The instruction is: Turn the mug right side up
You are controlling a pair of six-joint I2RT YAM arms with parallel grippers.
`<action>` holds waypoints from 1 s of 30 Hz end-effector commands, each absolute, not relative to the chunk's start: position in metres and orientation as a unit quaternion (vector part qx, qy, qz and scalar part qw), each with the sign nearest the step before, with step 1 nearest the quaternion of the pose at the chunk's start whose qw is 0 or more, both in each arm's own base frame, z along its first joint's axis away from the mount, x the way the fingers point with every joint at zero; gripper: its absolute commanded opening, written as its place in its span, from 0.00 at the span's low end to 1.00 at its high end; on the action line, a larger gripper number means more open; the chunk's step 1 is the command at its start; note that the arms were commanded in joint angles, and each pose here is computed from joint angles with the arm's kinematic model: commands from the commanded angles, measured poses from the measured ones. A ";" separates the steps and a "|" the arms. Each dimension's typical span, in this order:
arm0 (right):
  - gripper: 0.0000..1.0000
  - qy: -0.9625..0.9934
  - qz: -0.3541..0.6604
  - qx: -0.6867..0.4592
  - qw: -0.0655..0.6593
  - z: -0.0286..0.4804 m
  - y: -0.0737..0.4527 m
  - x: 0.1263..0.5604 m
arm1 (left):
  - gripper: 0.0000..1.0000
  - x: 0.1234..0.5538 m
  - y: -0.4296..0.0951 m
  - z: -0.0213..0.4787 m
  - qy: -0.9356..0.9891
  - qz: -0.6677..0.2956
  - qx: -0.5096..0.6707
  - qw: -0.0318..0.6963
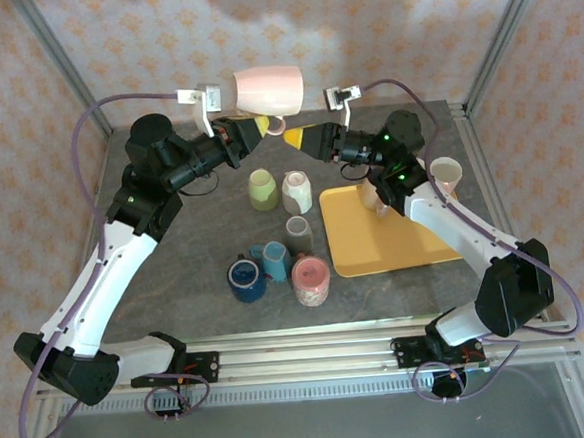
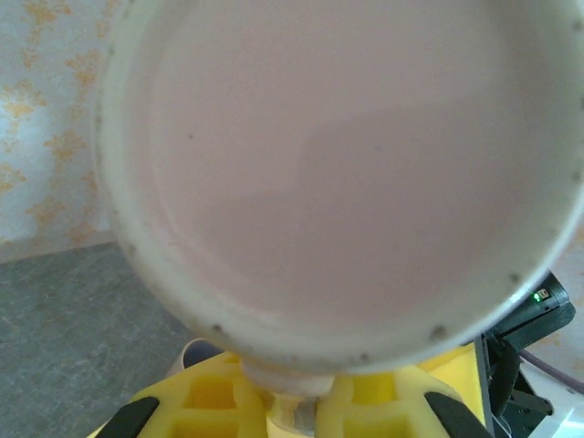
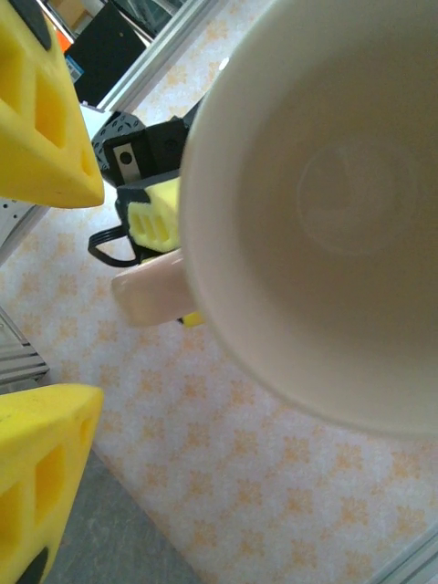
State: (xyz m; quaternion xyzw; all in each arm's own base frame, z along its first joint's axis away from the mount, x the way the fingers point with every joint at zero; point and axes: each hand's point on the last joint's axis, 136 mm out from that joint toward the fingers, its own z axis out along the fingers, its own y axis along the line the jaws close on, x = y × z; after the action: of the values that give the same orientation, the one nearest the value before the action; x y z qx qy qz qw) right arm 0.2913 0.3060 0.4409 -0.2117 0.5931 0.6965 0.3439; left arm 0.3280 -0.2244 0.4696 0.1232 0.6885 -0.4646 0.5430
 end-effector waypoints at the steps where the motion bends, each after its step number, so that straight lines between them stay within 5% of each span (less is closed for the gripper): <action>1: 0.52 0.553 0.706 -0.228 0.381 0.474 0.304 0.284 | 0.00 0.316 -0.223 0.517 0.625 -0.483 0.135 0.598; 20: 0.40 0.513 0.725 -0.193 0.417 0.499 0.298 0.293 | 0.00 0.309 -0.233 0.518 0.616 -0.500 0.128 0.595; 30: 0.21 0.504 0.731 -0.189 0.420 0.501 0.302 0.294 | 0.00 0.316 -0.238 0.509 0.615 -0.498 0.117 0.600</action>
State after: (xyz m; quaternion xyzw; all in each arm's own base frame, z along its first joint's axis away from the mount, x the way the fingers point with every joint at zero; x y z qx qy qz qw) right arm 0.3035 0.3044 0.4734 -0.1712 0.5442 0.7214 0.3927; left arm 0.3239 -0.2405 0.4802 0.1083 0.6616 -0.4885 0.5585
